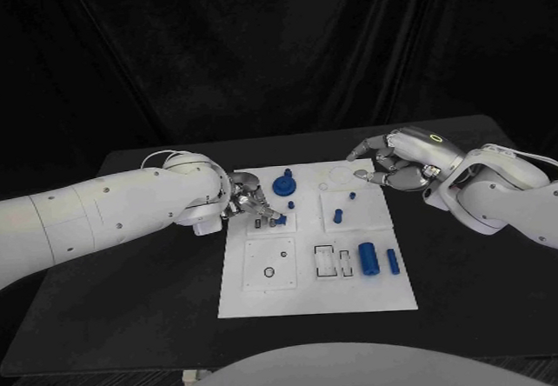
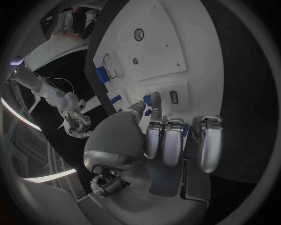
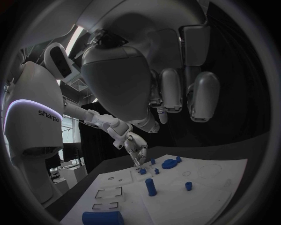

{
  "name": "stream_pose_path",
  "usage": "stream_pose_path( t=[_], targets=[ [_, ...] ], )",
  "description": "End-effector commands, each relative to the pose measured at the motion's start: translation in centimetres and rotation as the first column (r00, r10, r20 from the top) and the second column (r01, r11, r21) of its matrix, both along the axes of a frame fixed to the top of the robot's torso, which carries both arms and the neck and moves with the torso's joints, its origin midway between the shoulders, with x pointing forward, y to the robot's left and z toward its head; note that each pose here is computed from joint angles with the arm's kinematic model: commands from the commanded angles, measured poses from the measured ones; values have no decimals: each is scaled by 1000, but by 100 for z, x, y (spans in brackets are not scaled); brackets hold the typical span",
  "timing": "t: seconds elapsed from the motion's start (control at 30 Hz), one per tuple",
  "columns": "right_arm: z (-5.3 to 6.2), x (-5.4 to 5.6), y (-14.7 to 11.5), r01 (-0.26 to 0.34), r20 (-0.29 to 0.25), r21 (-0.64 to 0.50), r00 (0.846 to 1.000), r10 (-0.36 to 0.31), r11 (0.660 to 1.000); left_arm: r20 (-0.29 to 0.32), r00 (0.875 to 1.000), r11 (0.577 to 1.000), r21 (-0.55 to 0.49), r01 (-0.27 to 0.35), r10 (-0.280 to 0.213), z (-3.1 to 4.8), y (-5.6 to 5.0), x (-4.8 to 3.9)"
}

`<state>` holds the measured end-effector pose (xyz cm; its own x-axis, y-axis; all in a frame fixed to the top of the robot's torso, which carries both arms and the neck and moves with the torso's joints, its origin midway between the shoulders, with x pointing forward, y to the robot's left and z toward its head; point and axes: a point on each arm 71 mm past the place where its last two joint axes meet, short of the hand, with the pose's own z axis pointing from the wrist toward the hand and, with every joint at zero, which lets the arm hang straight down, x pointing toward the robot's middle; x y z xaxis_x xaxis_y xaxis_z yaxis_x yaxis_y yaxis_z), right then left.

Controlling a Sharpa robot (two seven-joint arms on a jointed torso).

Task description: Assemble the parts on the task board

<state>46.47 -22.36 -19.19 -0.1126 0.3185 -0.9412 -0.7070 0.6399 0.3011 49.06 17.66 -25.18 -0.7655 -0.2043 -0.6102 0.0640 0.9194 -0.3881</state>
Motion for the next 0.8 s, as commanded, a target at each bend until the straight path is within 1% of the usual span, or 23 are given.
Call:
stream_pose_path(
  t=[0.03,0.1,0.2,0.27,0.33,0.43,0.6,0.8],
  targets=[
    [-11,-5,55,97,-8,-37,995,-98,995,25,1000,997,-70,-8,10,34,17,-15],
    [-8,-28,153,113,-30,-73,993,-116,991,35,999,997,-81,-16,19,50,81,-29],
    [-6,-44,312,118,-60,-122,990,-126,985,47,998,995,-93,-29,33,69,173,-45],
    [-10,-50,423,115,-73,-147,989,-126,982,52,998,995,-98,-37,42,78,235,-56],
    [-23,-48,590,104,-84,-176,989,-121,979,52,997,994,-98,-46,51,85,303,-71],
    [-60,-36,797,94,-97,-214,988,-117,972,53,997,994,-98,-57,63,96,388,-91],
    [-135,-14,1075,86,-97,-261,989,-115,962,61,995,992,-102,-74,80,125,487,-118],
    [-226,5,1335,87,-86,-301,989,-118,950,66,994,991,-107,-82,90,151,559,-153]
  ],
)
